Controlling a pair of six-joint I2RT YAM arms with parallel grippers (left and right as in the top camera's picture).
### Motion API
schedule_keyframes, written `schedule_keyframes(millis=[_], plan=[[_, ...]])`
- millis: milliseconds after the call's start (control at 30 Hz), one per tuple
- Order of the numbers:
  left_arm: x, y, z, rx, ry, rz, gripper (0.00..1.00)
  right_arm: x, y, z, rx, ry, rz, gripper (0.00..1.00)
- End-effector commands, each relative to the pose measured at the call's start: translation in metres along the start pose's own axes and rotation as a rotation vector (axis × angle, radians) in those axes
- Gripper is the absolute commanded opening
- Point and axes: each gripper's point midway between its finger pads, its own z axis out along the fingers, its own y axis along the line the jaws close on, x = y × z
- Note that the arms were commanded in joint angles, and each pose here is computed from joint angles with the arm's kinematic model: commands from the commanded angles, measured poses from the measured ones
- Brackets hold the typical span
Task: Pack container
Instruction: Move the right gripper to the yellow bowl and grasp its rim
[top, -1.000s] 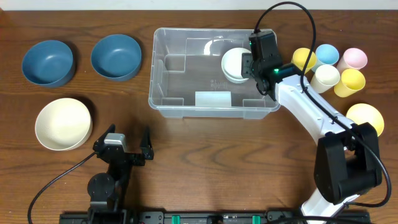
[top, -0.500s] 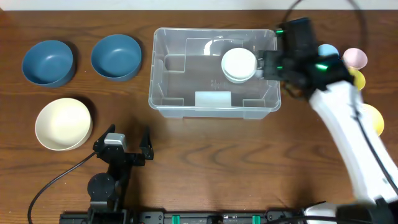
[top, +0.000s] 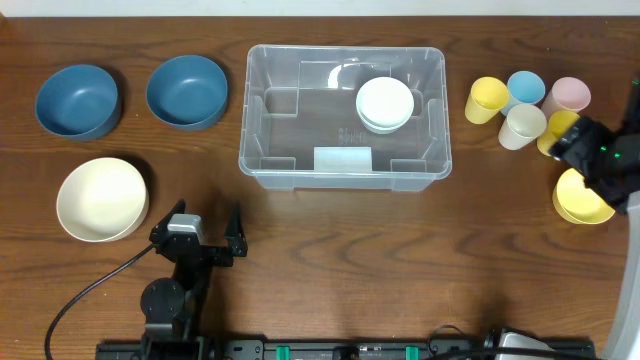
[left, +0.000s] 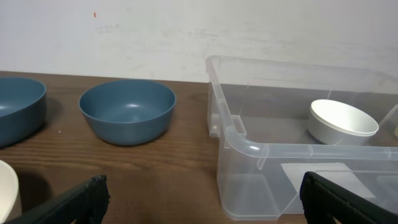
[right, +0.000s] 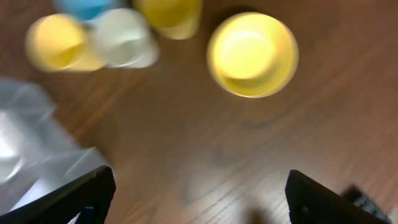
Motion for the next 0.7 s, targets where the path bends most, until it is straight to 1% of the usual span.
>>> schedule_keyframes(millis=[0,200,300,367,467,667], plan=[[0.015,0.001,0.001,0.000,0.046,-0.007,0.98,0.001,-0.040,0.026,0.080,0.038,0.164,0.91],[0.015,0.001,0.001,0.000,0.046,-0.007,0.98,0.008,-0.079,0.079,0.078,0.073,0.365,0.90],[0.015,0.001,0.001,0.000,0.046,-0.007,0.98,0.012,-0.088,0.103,0.055,0.077,0.417,0.89],[0.015,0.001,0.001,0.000,0.046,-0.007,0.98,0.015,-0.091,0.119,0.037,0.076,0.434,0.87],[0.015,0.001,0.001,0.001,0.046,-0.007,0.98,0.015,-0.093,0.138,0.026,0.051,0.429,0.83],[0.015,0.001,0.001,0.000,0.046,-0.007,0.98,0.011,-0.093,0.169,0.019,0.033,0.407,0.80]])
